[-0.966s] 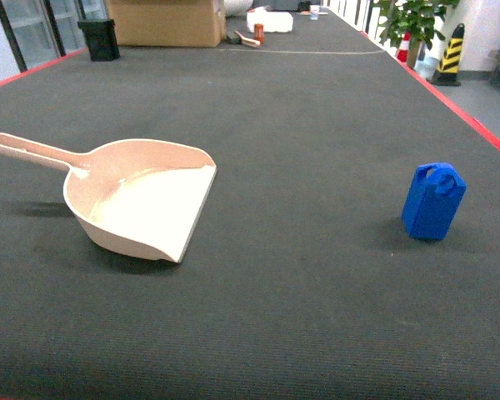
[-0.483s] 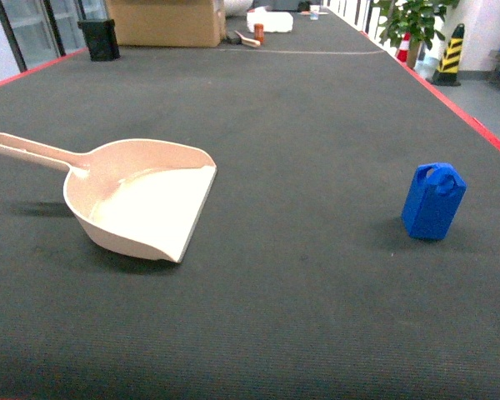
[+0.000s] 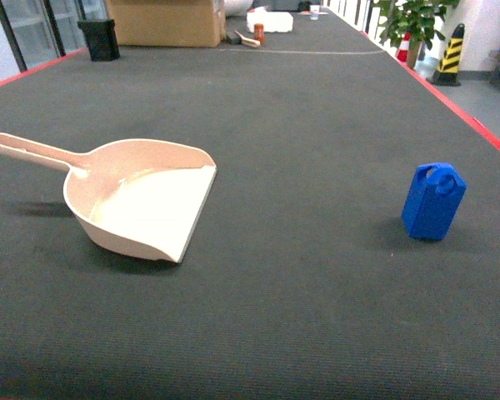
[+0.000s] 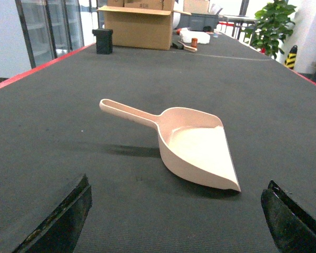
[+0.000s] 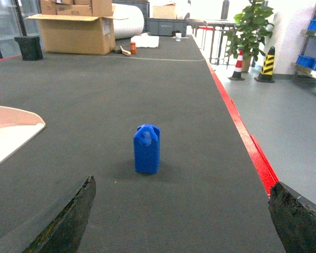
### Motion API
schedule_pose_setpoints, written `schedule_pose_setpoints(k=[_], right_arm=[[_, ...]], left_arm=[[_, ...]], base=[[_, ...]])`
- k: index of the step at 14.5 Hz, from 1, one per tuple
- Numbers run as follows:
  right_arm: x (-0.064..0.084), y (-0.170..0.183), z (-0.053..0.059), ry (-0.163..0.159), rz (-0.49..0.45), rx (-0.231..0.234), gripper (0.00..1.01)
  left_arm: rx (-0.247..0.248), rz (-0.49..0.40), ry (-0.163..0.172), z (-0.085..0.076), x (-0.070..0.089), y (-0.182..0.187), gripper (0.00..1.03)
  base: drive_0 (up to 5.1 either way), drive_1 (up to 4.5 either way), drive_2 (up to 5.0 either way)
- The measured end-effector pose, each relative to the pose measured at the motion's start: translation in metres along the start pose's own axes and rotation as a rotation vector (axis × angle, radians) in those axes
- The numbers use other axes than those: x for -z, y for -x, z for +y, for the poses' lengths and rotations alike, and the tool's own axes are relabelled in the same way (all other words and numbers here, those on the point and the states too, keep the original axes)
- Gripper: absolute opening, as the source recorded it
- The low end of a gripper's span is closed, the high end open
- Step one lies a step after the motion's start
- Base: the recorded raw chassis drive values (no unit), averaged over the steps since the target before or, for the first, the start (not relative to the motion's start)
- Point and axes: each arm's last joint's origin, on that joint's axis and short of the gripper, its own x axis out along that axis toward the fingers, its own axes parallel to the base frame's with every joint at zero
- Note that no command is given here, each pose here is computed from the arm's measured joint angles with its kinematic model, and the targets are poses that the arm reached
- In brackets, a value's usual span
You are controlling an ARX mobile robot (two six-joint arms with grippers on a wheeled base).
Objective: Place part in tray to right shelf
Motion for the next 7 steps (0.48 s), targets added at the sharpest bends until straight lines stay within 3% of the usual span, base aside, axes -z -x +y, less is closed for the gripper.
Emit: schedule_pose_setpoints(k=[7], right_arm=[[0.0000,0.0000,0.0000,0.000,0.000,0.000,0.98]], left_arm=[[0.000,0.000,0.000,0.0000,0.0000,0.0000,0.98]], base=[[0.0,0.00,0.0]])
